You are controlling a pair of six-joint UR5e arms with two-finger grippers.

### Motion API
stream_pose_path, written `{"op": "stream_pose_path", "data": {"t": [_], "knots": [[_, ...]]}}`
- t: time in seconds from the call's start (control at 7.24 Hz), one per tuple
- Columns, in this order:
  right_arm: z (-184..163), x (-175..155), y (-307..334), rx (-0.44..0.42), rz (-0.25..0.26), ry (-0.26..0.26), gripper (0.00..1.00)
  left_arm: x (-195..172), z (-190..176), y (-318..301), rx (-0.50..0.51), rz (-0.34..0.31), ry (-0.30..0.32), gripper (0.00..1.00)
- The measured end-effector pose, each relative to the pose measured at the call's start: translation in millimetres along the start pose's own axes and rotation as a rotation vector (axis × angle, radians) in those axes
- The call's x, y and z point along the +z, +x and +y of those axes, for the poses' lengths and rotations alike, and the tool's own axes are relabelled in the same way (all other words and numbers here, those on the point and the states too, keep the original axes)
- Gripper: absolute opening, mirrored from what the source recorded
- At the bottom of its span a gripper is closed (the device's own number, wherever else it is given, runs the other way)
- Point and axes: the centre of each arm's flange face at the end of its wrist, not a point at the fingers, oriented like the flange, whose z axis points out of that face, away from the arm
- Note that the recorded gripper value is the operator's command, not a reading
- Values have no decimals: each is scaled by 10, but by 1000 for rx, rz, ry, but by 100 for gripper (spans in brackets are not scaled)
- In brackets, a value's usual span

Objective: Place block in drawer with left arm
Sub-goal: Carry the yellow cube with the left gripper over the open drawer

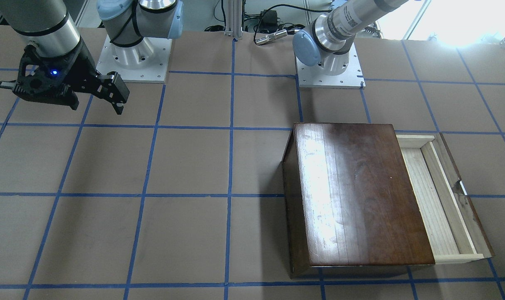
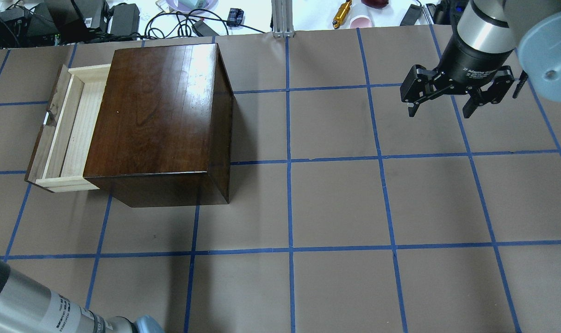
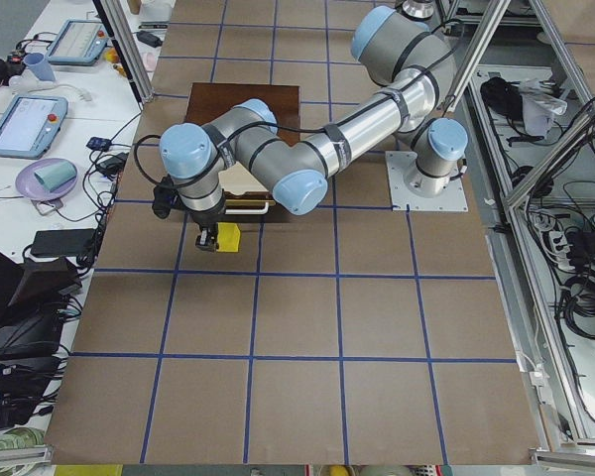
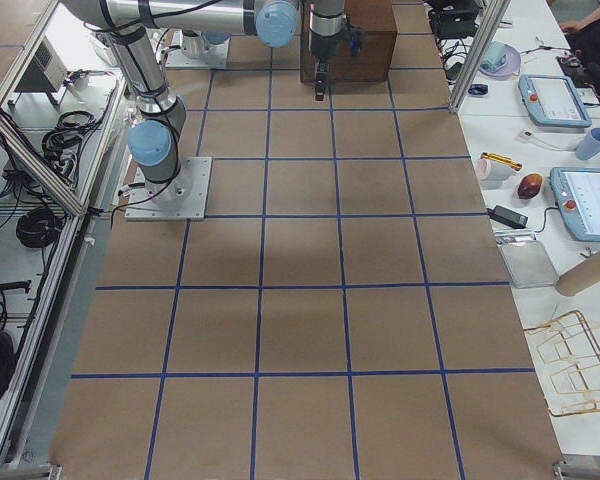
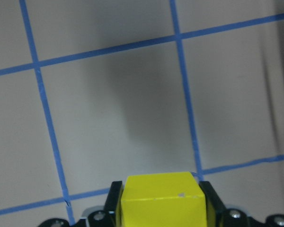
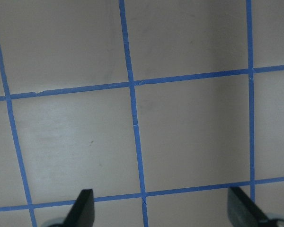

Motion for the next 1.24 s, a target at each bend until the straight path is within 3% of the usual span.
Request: {"op": "stream_pose_path", "data": {"t": [0.55,1.24], "knots": [[-1,-2,0,0,0,0,100,73,-136,1266,-126,14,-26,38],[-1,-2,0,0,0,1,100,737,-191,1961,-141,-17,39,38]]}}
